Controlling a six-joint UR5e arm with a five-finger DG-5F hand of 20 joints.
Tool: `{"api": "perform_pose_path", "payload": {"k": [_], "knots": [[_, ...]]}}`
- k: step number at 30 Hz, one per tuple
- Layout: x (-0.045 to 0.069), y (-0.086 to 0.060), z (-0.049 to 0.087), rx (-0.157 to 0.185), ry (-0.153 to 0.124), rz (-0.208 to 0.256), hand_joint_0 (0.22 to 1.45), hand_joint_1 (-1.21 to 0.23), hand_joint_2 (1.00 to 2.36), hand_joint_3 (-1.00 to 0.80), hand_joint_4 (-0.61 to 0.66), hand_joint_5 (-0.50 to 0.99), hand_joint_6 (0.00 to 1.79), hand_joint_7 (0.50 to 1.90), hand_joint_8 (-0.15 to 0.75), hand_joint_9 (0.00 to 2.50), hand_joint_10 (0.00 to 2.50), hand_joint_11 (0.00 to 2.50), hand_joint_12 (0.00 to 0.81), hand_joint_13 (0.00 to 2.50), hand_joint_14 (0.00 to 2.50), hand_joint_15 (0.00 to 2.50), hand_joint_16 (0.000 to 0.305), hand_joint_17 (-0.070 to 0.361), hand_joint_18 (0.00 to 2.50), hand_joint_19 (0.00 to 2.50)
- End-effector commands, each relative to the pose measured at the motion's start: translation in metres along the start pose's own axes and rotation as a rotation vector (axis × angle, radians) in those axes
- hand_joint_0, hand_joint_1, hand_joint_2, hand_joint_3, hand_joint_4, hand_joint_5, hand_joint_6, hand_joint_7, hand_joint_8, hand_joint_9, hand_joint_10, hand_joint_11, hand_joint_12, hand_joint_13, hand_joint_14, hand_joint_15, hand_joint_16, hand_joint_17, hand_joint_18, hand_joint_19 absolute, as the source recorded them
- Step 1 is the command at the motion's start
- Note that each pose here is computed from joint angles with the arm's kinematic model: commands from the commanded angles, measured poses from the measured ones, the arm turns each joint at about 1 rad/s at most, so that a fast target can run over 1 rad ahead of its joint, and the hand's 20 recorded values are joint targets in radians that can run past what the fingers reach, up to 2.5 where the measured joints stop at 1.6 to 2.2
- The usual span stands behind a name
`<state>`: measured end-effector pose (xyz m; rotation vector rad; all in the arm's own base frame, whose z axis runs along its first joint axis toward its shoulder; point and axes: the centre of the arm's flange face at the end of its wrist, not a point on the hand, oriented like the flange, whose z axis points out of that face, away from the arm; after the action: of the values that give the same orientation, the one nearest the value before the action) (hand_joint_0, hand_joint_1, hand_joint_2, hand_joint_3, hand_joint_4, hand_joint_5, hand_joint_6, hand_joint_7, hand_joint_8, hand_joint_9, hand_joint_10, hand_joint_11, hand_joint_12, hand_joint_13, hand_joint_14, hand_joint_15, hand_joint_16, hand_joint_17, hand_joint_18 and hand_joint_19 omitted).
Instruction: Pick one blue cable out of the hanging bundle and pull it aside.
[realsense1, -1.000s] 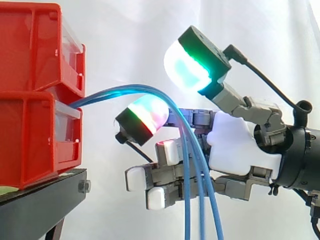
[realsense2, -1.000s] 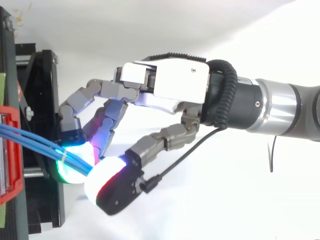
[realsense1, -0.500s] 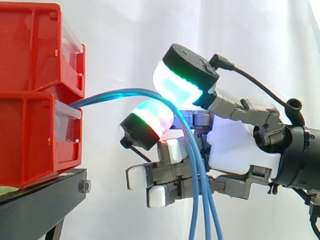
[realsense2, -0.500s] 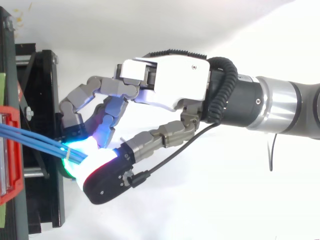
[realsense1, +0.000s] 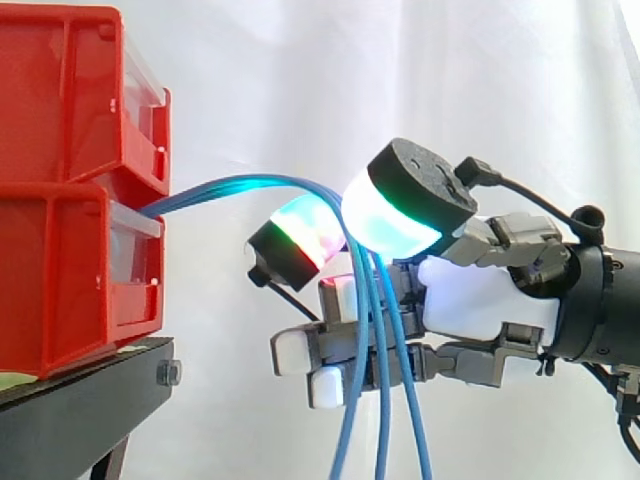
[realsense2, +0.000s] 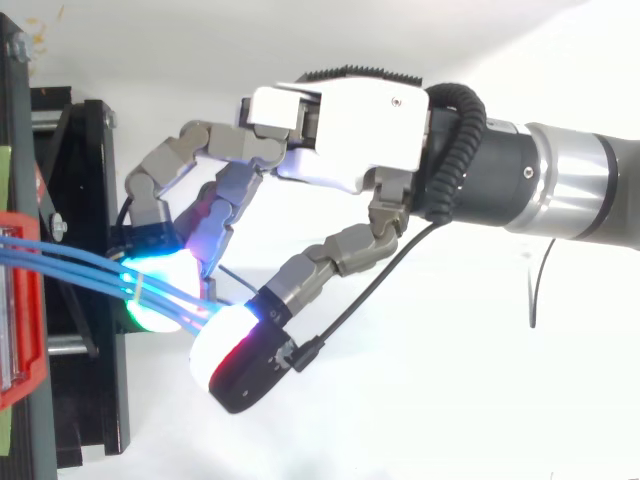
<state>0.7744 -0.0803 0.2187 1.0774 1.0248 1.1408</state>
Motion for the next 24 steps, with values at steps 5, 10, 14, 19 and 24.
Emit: {"api": "perform_pose_path", "payload": {"k": [5, 10, 14, 19, 24], "knots": [[-0.007, -0.003, -0.005, 0.048, 0.001, -0.012, 0.41, -0.94, 1.0, -0.5, 0.0, -0.14, 0.93, 0.87, 0.291, 1.15, 0.02, 0.6, 0.383, 0.92, 0.02, 0.49, 0.056, 0.126, 0.84, 0.54], [-0.007, -0.002, -0.005, 0.048, 0.001, -0.012, 0.34, -0.8, 1.0, -0.5, 0.02, -0.12, 0.9, 0.93, 0.328, 1.2, 0.01, 0.58, 0.426, 0.95, 0.02, 0.5, 0.066, 0.148, 0.91, 0.55], [-0.009, -0.003, -0.005, 0.047, -0.002, -0.014, 0.41, -0.53, 1.0, -0.5, 0.01, -0.11, 0.88, 1.03, 0.336, 1.25, 0.01, 0.57, 0.419, 0.96, 0.02, 0.51, 0.061, 0.138, 0.89, 0.6], [-0.013, -0.002, -0.004, 0.046, -0.007, -0.014, 0.54, -0.52, 1.0, -0.5, 0.03, -0.1, 0.87, 1.1, 0.347, 1.29, 0.02, 0.61, 0.387, 0.93, 0.02, 0.54, 0.052, 0.116, 0.81, 0.67], [-0.014, 0.007, -0.003, 0.034, -0.01, -0.026, 0.58, -0.72, 1.01, -0.33, 0.05, -0.11, 0.87, 1.16, 0.342, 1.28, 0.02, 0.63, 0.374, 0.92, 0.02, 0.53, 0.048, 0.108, 0.81, 0.66]]}}
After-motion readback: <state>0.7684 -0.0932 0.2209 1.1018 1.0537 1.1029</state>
